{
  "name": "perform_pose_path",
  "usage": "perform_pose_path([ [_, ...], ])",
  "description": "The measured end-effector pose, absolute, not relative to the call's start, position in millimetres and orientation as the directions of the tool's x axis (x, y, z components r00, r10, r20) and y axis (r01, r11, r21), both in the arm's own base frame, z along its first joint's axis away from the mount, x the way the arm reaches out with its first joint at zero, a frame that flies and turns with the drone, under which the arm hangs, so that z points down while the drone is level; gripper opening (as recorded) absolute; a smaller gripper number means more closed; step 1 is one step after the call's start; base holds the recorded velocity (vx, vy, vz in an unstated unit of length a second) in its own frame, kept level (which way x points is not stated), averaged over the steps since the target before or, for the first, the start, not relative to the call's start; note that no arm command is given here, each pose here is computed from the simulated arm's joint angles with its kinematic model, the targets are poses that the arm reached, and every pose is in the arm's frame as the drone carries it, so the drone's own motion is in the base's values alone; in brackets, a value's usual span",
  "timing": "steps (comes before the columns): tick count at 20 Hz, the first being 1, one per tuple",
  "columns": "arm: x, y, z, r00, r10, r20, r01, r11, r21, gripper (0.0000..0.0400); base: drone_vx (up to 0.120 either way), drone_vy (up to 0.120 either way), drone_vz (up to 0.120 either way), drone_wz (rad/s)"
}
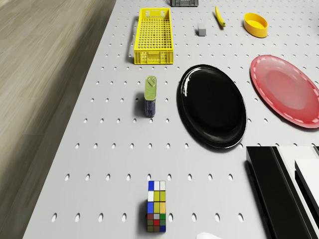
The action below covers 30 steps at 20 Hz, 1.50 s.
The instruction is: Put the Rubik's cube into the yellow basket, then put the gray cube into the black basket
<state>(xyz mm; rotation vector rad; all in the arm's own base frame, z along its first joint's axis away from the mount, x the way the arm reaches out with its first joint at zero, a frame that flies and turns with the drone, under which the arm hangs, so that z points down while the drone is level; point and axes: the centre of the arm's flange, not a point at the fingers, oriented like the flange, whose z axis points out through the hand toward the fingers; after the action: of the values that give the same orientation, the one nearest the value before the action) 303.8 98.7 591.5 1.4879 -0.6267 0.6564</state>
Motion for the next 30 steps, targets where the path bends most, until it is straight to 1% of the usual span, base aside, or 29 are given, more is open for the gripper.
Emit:
perform_pose_path([
  [2,304.9,92.8,558.1,0.684,0.249,0.686,-0.729,0.221,0.647,0.04,0.12,0.0,-0.08,0.0],
  [4,305.9,78.1,531.2,0.688,0.438,0.578,-0.726,0.416,0.548,0.04,0.12,0.0,-0.12,0.0],
  [6,306.5,60.5,513.4,0.693,0.563,0.45,-0.721,0.547,0.426,0.04,0.12,0.0,-0.12,0.0],
  [8,306.8,44.6,503.0,0.698,0.634,0.333,-0.717,0.623,0.313,0.04,0.12,0.0,-0.12,0.0],
  [12,306.9,22.5,494.3,0.703,0.69,0.171,-0.711,0.685,0.158,0.04,0.12,0.0,-0.12,0.0],
  [16,306.9,10.9,491.9,0.706,0.703,0.085,-0.708,0.702,0.077,0.04,0.12,0.0,-0.12,0.0],
  [19,306.8,6.3,491.3,0.707,0.705,0.05,-0.707,0.706,0.045,0.04,0.12,0.0,-0.107,0.0],
  [20,306.8,5.2,491.2,0.707,0.706,0.043,-0.707,0.706,0.037,0.04,0.12,0.04,0.0,0.0],
  [26,306.8,1.6,490.9,0.708,0.706,0.016,-0.706,0.708,0.012,0.04,0.12,0.113,0.0,0.0],
  [30,306.8,0.7,490.8,0.708,0.706,0.009,-0.706,0.708,0.006,0.04,0.12,0.0,-0.1,0.0],
])
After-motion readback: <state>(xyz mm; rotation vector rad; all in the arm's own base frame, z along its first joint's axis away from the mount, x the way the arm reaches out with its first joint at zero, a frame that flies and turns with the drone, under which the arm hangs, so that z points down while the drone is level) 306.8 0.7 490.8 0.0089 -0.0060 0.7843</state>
